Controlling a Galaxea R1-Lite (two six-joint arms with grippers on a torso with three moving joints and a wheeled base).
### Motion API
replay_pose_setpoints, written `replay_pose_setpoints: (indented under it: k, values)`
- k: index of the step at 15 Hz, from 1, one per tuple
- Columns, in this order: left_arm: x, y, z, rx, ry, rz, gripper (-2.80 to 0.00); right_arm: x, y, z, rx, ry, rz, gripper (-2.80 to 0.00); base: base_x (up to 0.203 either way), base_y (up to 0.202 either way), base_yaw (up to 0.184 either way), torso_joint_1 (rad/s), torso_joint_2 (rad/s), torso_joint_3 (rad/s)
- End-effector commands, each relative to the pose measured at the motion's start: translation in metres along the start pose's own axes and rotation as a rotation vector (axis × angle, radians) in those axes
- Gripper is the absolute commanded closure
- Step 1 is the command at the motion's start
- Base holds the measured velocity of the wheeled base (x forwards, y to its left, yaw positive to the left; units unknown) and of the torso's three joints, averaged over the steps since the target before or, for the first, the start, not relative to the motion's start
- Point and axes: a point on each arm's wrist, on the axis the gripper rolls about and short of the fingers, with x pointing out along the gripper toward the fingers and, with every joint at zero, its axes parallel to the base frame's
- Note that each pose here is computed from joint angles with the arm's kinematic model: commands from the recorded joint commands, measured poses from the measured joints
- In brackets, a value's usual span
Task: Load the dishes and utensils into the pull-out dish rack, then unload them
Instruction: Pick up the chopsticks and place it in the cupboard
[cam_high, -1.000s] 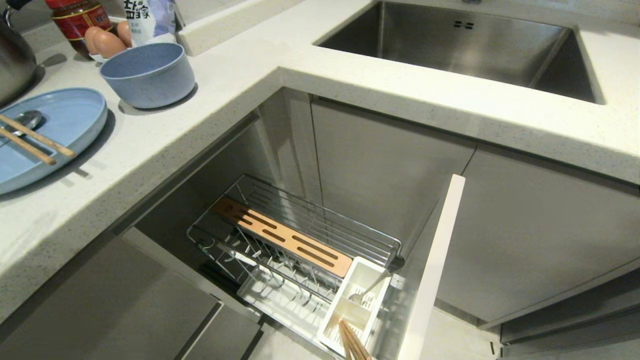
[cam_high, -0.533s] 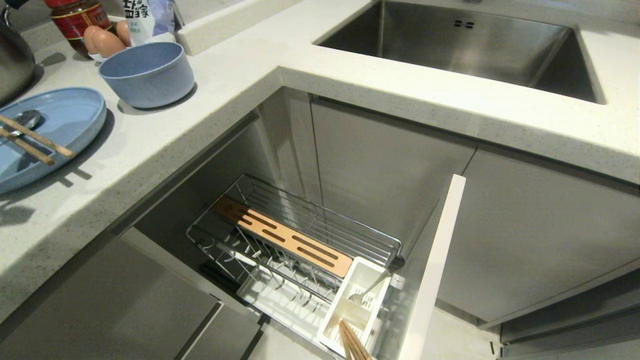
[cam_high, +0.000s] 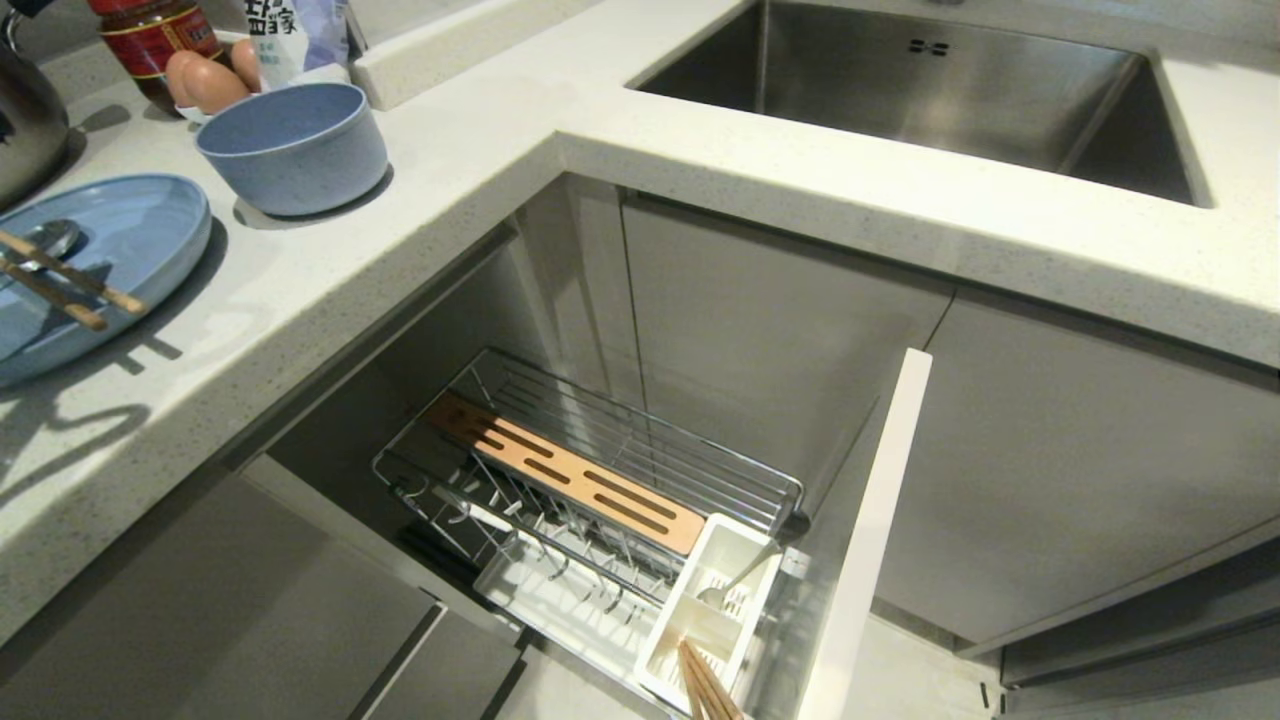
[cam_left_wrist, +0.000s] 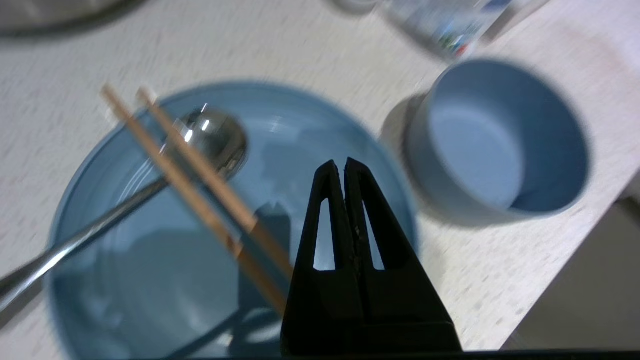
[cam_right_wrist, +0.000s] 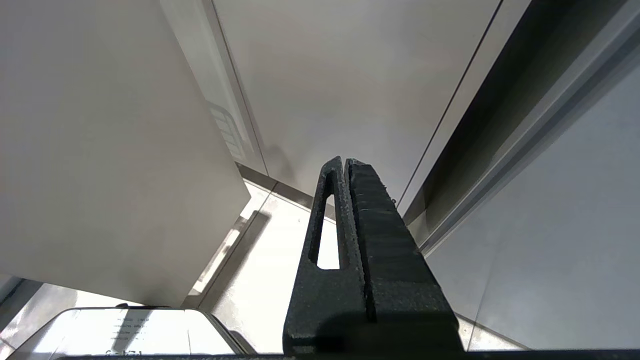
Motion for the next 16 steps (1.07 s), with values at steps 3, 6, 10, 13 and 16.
replay_pose_setpoints:
  k: [3, 6, 10, 13, 16]
  values:
    - [-0.005, 0.004, -0.001, 0.006, 0.080, 0.089, 0.00, 0.000, 0.000, 0.000, 0.000, 0.000, 0.000, 0.00, 0.000, 0.000, 0.000, 0.000, 0.00, 0.000]
    - [0.003, 0.003, -0.005, 0.002, 0.114, 0.136, 0.00, 0.000, 0.000, 0.000, 0.000, 0.000, 0.000, 0.00, 0.000, 0.000, 0.000, 0.000, 0.00, 0.000]
    - [0.008, 0.001, -0.006, -0.043, 0.127, 0.147, 0.00, 0.000, 0.000, 0.000, 0.000, 0.000, 0.000, 0.00, 0.000, 0.000, 0.000, 0.000, 0.00, 0.000]
    - [0.007, 0.001, -0.005, -0.118, 0.118, 0.152, 0.00, 0.000, 0.000, 0.000, 0.000, 0.000, 0.000, 0.00, 0.000, 0.000, 0.000, 0.000, 0.00, 0.000]
    - [0.005, 0.002, -0.007, -0.159, 0.147, 0.168, -2.80, 0.000, 0.000, 0.000, 0.000, 0.000, 0.000, 0.00, 0.000, 0.000, 0.000, 0.000, 0.00, 0.000]
